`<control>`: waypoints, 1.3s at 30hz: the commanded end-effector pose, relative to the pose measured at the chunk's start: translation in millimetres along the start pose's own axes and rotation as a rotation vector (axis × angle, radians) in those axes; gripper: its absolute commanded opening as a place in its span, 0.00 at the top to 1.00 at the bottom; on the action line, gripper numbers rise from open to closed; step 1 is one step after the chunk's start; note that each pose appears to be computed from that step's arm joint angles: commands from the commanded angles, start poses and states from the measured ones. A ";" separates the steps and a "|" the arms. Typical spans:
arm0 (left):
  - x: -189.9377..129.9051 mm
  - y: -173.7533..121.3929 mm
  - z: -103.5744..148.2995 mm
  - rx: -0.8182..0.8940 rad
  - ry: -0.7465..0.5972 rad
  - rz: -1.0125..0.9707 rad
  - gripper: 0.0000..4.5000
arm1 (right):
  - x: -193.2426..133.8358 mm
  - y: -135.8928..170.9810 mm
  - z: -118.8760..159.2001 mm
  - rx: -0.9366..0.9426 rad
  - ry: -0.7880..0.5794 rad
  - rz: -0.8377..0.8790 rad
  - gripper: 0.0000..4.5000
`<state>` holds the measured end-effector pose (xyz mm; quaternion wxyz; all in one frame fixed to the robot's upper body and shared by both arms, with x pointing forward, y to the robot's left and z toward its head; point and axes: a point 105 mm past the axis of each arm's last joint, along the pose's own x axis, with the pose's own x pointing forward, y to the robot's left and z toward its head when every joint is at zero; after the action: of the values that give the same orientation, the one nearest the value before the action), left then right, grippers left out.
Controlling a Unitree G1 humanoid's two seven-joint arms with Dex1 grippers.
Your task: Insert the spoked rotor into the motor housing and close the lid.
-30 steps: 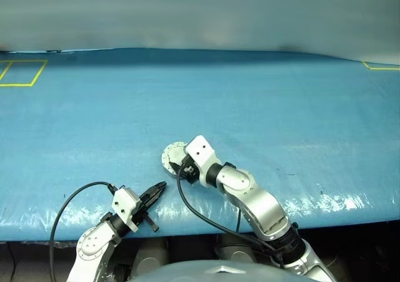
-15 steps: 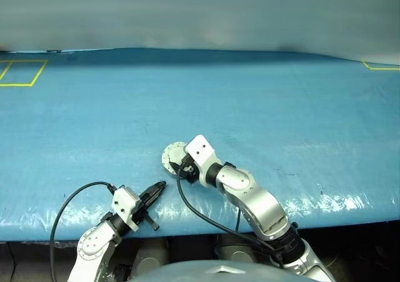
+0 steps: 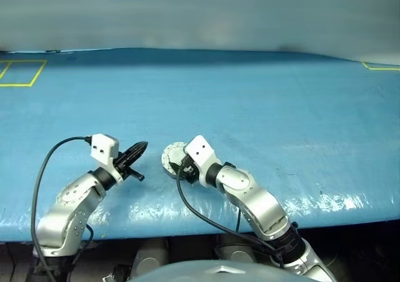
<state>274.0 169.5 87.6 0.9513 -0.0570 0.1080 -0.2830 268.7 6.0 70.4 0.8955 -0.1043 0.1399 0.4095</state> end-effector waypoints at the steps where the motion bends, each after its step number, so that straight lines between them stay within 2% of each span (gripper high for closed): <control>1: 8.8 -8.6 6.0 -0.013 0.068 -0.101 1.00 | 0.1 -2.1 -20.2 0.015 0.074 -0.012 0.33; 9: 17.5 -9.9 5.9 -0.041 0.174 -0.250 1.00 | -0.2 0.1 -22.1 0.017 0.077 -0.012 0.33; 26: 31.7 -18.3 -13.4 -0.036 0.275 -0.322 1.00 | -0.3 1.1 -24.3 0.016 0.081 -0.017 0.33; 31: 33.7 -20.9 -14.1 -0.019 0.293 -0.346 1.00 | -6.3 5.7 -23.1 -0.033 0.052 0.031 0.33; 35: 34.2 -19.4 -13.7 0.002 0.300 -0.345 1.00 | -19.8 8.6 -20.4 -0.022 -0.021 0.056 0.02; 39: 32.8 -17.4 -13.6 0.010 0.307 -0.345 1.00 | -36.2 5.2 -18.6 0.027 -0.078 0.031 0.01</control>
<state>288.9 133.5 76.4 0.8626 -0.0344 0.2264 -0.4511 243.7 -18.2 64.6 0.8948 -0.0925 0.1085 0.4231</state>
